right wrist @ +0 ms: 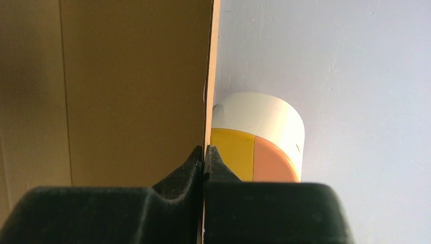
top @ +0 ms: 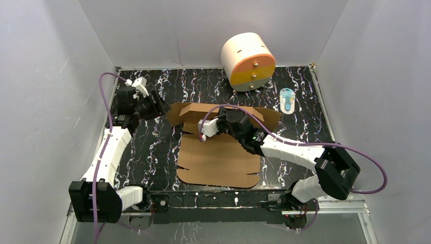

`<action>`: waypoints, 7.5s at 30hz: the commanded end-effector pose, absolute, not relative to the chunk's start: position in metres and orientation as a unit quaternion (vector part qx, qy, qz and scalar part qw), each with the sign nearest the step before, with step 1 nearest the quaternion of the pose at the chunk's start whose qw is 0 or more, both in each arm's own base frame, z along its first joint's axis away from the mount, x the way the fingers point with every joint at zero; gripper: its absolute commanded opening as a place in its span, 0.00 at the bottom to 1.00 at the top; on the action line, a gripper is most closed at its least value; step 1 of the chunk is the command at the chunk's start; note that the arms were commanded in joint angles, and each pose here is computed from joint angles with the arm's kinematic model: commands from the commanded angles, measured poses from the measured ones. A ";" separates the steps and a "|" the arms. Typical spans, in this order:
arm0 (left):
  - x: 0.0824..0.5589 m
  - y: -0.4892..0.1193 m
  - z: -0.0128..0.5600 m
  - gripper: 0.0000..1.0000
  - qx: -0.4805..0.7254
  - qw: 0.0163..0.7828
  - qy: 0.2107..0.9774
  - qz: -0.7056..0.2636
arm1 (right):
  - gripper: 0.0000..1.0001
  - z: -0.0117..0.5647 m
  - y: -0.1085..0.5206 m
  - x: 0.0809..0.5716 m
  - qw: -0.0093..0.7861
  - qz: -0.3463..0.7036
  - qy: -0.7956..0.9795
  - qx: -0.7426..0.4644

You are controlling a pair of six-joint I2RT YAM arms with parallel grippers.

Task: Fold the paper box

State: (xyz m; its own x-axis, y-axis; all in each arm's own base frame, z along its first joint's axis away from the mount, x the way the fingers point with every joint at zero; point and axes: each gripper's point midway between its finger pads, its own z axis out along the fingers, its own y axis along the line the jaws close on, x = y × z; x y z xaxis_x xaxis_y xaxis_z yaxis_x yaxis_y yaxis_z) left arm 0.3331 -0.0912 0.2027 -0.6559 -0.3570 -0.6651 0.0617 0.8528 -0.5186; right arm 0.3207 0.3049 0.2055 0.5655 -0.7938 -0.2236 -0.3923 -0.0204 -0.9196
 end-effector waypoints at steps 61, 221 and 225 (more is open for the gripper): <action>0.342 -0.145 0.085 0.50 -0.143 0.464 0.843 -0.230 | 0.00 0.182 0.298 0.302 0.567 -0.306 0.336 -0.687; 0.384 -0.112 0.146 0.51 -0.012 0.587 0.793 -0.163 | 0.00 0.188 0.303 0.300 0.586 -0.270 0.361 -0.673; 0.379 -0.113 0.158 0.30 0.000 0.594 0.787 -0.166 | 0.00 0.189 0.304 0.300 0.586 -0.268 0.362 -0.673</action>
